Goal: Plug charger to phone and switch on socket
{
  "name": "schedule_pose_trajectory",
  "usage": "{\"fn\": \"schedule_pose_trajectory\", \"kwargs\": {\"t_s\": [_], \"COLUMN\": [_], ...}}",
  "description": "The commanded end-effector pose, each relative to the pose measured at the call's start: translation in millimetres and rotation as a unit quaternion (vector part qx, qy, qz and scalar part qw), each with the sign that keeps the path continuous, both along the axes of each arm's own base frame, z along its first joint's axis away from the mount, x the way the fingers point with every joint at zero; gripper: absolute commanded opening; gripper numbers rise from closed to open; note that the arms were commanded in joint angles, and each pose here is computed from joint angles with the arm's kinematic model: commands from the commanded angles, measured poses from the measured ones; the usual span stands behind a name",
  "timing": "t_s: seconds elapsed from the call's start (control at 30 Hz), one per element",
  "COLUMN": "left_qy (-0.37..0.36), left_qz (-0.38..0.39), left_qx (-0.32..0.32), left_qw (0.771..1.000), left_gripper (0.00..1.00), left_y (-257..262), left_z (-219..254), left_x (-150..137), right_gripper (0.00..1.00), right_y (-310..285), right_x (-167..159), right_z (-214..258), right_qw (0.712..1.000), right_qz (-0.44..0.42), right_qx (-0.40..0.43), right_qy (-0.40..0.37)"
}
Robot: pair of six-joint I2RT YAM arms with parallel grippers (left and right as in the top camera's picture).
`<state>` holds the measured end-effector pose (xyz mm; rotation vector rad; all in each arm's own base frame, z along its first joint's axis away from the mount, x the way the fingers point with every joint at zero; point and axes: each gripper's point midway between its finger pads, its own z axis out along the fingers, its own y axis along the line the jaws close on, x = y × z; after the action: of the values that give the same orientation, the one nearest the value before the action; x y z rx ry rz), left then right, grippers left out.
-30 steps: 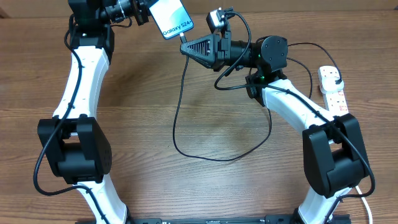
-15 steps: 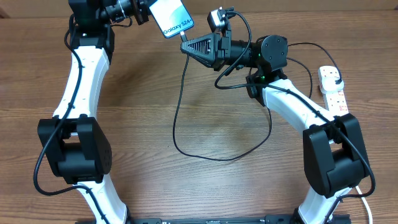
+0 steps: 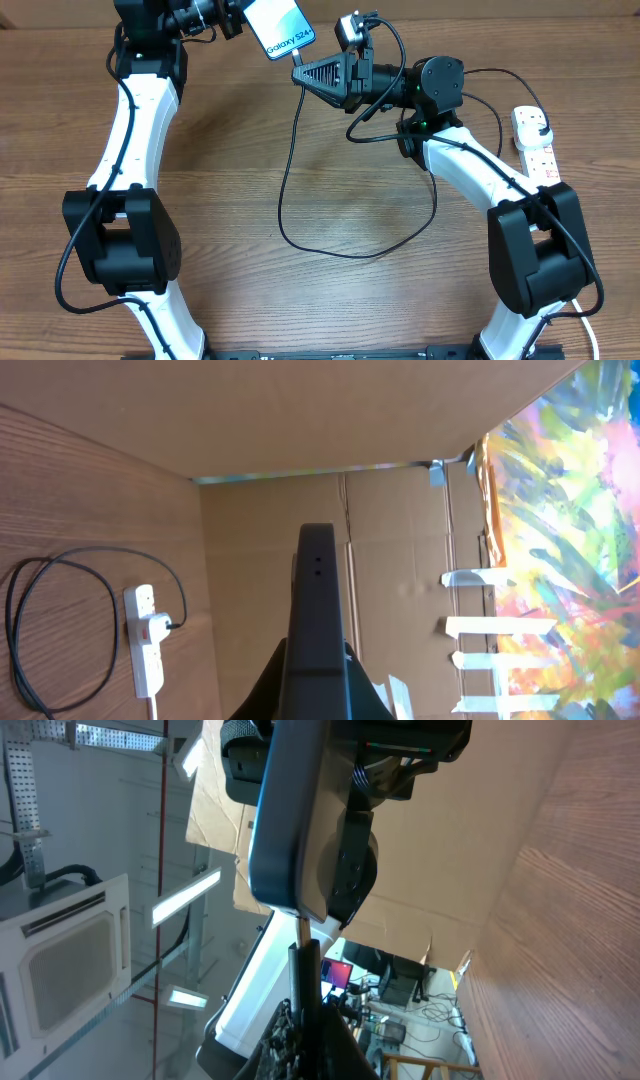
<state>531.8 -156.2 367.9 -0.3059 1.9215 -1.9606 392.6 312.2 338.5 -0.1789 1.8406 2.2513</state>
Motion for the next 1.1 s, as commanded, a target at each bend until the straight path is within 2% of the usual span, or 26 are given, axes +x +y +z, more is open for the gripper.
{"fn": "schedule_pose_trajectory", "kwargs": {"t_s": [0.0,1.07], "left_qy": [-0.029,-0.072], "left_qz": [-0.008,-0.086], "left_qx": [0.002,0.027], "left_qw": [1.000,0.993], "left_gripper": [0.04,0.07], "left_y": [-8,-17], "left_z": [18,14], "left_x": [-8,-34], "right_gripper": [0.04,0.04], "right_y": [-4,-5], "right_x": [-4,-3], "right_z": [17,17], "right_qw": [1.000,1.000], "right_qz": [-0.004,-0.003], "right_qx": [0.007,0.007], "right_qy": [-0.018,-0.010]}}
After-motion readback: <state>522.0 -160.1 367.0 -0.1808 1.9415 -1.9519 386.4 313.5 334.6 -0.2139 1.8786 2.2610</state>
